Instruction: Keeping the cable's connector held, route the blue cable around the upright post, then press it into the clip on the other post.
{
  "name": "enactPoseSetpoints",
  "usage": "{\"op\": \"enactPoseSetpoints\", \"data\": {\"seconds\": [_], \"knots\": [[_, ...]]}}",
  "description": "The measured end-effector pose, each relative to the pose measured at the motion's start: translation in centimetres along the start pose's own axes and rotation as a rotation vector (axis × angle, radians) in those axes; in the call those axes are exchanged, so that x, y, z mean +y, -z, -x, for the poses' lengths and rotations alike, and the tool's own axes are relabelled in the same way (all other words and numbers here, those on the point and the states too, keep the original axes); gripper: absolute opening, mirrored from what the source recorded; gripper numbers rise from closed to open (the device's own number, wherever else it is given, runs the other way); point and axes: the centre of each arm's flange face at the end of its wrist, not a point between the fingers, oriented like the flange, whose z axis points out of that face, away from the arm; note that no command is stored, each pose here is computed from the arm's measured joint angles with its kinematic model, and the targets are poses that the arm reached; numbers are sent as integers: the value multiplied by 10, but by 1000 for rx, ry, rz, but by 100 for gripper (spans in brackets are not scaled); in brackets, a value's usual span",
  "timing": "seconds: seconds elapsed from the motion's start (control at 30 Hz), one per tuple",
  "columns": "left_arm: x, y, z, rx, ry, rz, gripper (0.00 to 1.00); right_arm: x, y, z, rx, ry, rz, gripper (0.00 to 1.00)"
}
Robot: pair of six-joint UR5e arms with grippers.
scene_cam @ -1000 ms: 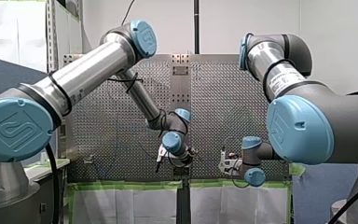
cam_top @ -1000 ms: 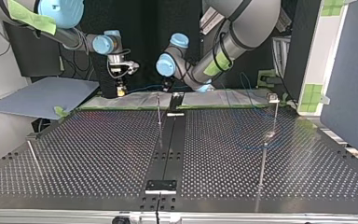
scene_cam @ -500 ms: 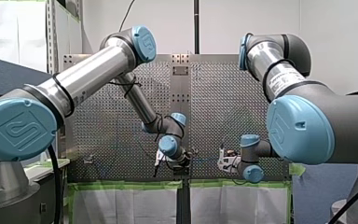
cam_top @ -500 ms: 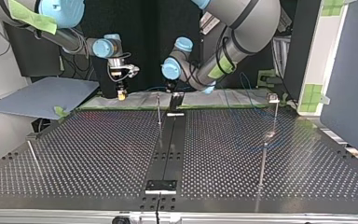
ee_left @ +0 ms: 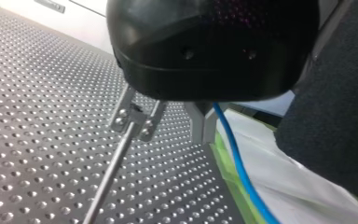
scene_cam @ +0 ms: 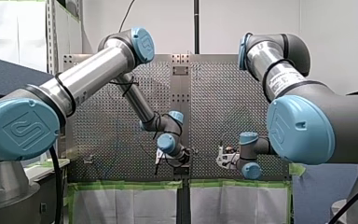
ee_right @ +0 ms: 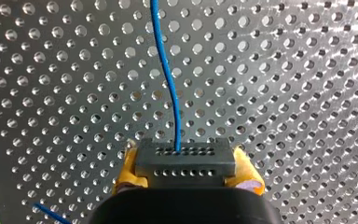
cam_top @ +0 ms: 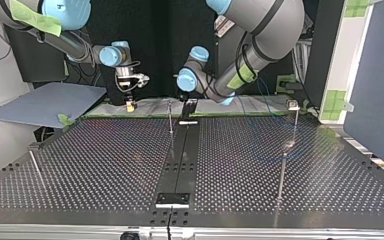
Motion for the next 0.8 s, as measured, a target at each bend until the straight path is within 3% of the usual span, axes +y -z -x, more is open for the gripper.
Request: {"op": "enactPoseSetpoints", "data": {"seconds": [0.37,0.8], "knots": [[4,-6,10,-16,20,2,0,1,-10,-4,-13,-2,1,0],[5,-10,8,-13,84,-35,0,0,-9,-2,-30,-6,-2,0]]}}
